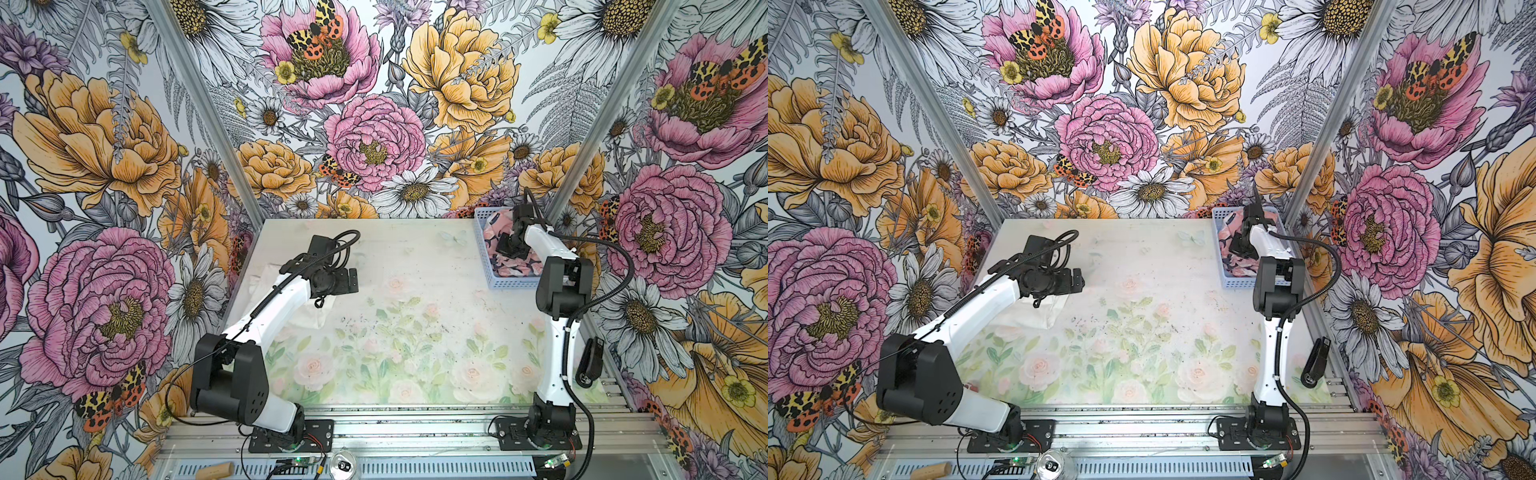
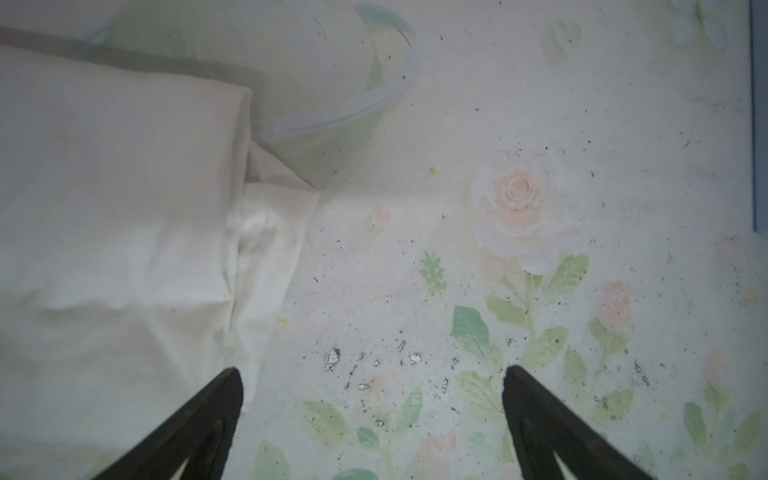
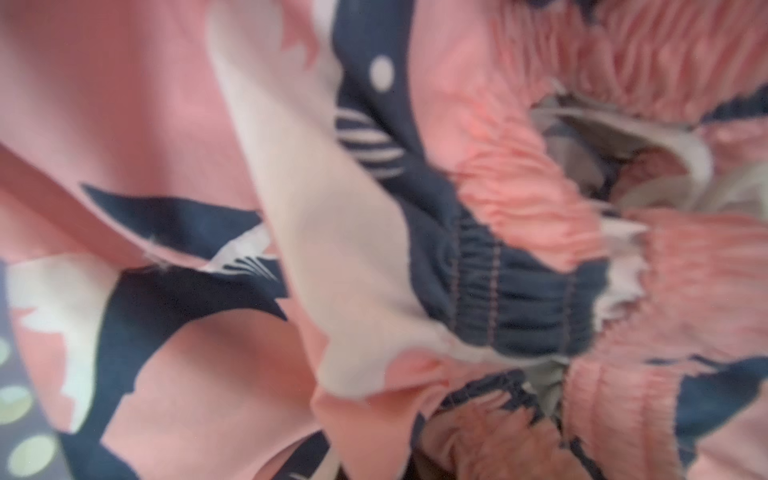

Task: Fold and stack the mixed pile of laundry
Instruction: 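Reach into the blue basket and grasp the pink shark-print garment with the right gripper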

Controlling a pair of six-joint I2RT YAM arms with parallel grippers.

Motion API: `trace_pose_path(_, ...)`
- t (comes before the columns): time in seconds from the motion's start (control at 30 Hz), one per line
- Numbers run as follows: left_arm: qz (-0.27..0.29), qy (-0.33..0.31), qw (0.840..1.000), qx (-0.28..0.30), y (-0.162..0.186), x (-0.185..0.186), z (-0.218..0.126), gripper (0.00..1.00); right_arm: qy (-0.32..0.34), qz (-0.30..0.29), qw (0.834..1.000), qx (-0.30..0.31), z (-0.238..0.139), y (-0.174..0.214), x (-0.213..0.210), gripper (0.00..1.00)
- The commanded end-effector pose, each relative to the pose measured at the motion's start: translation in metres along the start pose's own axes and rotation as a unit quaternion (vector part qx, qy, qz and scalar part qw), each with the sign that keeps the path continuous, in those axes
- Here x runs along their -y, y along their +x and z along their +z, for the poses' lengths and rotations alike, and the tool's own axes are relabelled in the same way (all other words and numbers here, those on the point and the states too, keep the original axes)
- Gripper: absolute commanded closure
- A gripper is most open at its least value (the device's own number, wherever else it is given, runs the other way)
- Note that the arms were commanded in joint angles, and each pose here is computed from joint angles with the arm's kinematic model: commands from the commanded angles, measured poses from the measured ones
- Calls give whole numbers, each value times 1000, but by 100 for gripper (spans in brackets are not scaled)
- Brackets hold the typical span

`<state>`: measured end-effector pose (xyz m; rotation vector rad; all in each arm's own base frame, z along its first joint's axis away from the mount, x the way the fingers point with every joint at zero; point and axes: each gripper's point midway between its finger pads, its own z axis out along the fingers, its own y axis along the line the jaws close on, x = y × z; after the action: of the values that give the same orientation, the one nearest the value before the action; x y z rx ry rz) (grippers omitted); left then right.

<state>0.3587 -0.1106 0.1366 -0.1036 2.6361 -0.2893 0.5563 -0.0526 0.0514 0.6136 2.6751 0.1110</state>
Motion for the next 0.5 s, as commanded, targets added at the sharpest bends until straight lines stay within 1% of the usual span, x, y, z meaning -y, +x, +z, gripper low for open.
trace_pose_path(0.0,-23,44,999,5,-2,25,17,1,-45,-17,994,100,-112,-36,-35,100)
trace_pose_path(0.1,-20,53,998,-5,3,37,29,1,-90,-51,979,178,-210,-39,-67,100)
trace_pose_path(0.2,-20,58,998,-3,2,46,32,1,-141,-83,958,235,-296,-26,-96,100)
trace_pose_path(0.3,-19,65,998,7,-4,54,25,1,-209,-111,938,253,-359,-1,-125,100)
trace_pose_path(0.4,-24,71,997,25,-10,59,12,1,-280,-148,915,249,-403,36,-160,100)
trace_pose_path(0.47,-29,70,996,41,-14,58,2,1,-312,-176,901,246,-427,62,-180,100)
